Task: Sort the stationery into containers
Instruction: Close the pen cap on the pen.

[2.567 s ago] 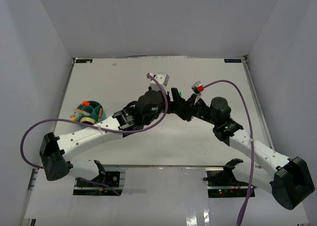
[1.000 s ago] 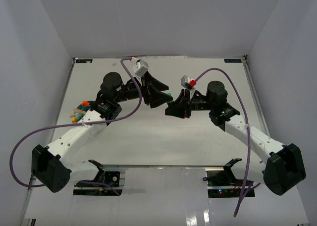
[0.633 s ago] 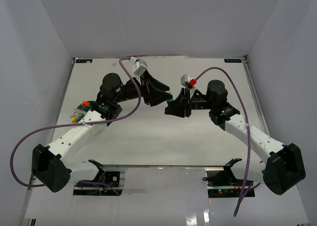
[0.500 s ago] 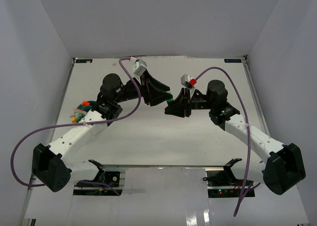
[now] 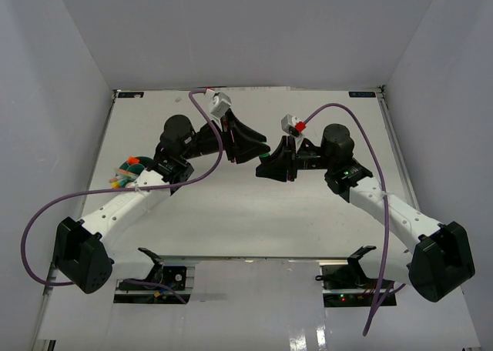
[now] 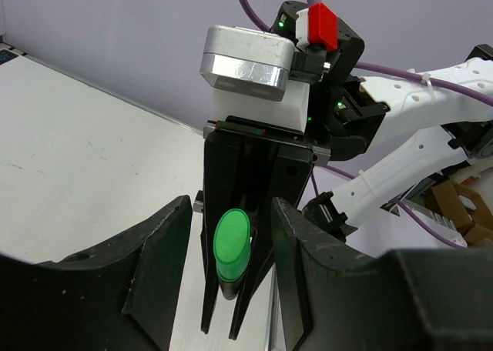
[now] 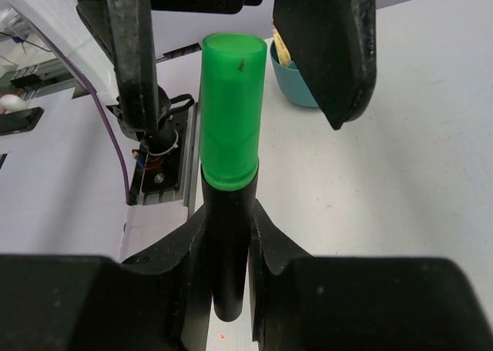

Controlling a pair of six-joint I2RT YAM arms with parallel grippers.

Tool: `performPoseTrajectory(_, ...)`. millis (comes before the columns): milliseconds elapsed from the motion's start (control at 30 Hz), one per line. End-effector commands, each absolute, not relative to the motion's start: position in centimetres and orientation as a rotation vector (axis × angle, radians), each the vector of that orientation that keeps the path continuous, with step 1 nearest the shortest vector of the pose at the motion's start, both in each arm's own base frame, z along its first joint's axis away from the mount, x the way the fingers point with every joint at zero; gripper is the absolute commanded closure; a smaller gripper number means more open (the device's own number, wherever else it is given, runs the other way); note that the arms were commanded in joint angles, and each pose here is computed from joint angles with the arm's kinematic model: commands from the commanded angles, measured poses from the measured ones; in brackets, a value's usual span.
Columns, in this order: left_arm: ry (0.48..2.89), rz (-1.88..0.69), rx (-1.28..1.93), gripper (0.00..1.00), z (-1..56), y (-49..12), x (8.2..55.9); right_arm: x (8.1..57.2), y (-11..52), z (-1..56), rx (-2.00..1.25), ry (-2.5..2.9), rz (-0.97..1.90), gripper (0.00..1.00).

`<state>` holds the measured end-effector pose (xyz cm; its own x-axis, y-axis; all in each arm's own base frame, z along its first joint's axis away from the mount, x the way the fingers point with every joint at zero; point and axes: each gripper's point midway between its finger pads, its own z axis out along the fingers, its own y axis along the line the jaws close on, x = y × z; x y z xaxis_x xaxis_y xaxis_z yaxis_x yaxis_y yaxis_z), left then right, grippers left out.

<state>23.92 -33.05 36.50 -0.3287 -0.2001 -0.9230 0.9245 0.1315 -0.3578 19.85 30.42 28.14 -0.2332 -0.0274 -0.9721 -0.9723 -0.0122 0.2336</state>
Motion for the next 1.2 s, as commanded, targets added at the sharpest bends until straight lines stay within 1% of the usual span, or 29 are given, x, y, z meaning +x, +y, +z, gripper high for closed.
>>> performPoseTrajectory(0,1.349,-1.414,0.777,0.44,37.5,-33.2,23.3,19.9,30.6,29.7,-1.136,1.326,1.379,0.92)
performPoseTrajectory(100,1.345,-1.417,0.783,0.46,37.4,-33.4,23.2,19.9,30.7,29.7,-1.134,1.325,1.383,0.92)
performPoseTrajectory(133,1.346,-1.418,0.785,0.49,37.4,-33.4,23.2,19.9,30.7,29.7,-1.134,1.324,1.383,0.92)
performPoseTrajectory(167,1.345,-1.416,0.785,0.55,37.4,-33.4,23.2,19.9,30.6,29.7,-1.133,1.324,1.384,0.92)
performPoseTrajectory(233,1.346,-1.416,0.788,0.59,37.3,-33.5,23.1,19.9,30.7,29.7,-1.133,1.323,1.384,0.92)
performPoseTrajectory(267,1.347,-1.419,0.792,0.63,37.2,-33.6,23.1,19.8,30.6,29.8,-1.133,1.322,1.387,0.92)
performPoseTrajectory(433,1.356,-1.423,0.797,0.67,36.9,-33.6,22.9,19.7,30.7,30.1,-1.129,1.309,1.391,0.92)
performPoseTrajectory(467,1.36,-1.424,0.797,0.69,36.7,-33.7,22.9,19.8,30.6,30.2,-1.127,1.308,1.391,0.92)
performPoseTrajectory(500,1.358,-1.428,0.8,0.75,36.7,-33.7,22.7,19.7,30.7,30.4,-1.127,1.301,1.392,0.92)
performPoseTrajectory(600,1.369,-1.451,0.809,0.82,36.4,-33.8,22.4,19.9,30.7,30.6,-1.124,1.297,1.387,0.92)
performPoseTrajectory(767,1.409,-1.461,0.838,0.89,35.7,-33.8,21.8,19.9,30.8,30.7,-1.132,1.292,1.394,0.92)
performPoseTrajectory(800,1.413,-1.455,0.854,0.9,35.4,-33.7,21.7,19.9,30.9,30.7,-1.137,1.292,1.399,0.92)
performPoseTrajectory(833,1.448,-1.456,0.859,0.95,34.8,-33.7,21.6,19.9,30.9,30.9,-1.142,1.289,1.404,0.92)
performPoseTrajectory(1033,1.486,-1.468,0.884,0.98,33.8,-33.5,21.0,20.0,31.0,31.5,-1.152,1.271,1.402,0.92)
performPoseTrajectory(1067,1.488,-1.468,0.884,1.0,33.7,-33.5,21.0,20.0,31.0,31.9,-1.152,1.263,1.4,0.92)
performPoseTrajectory(1167,1.511,-1.485,0.883,1.0,33.0,-33.5,20.7,20.2,31.1,32.3,-1.159,1.249,1.397,0.92)
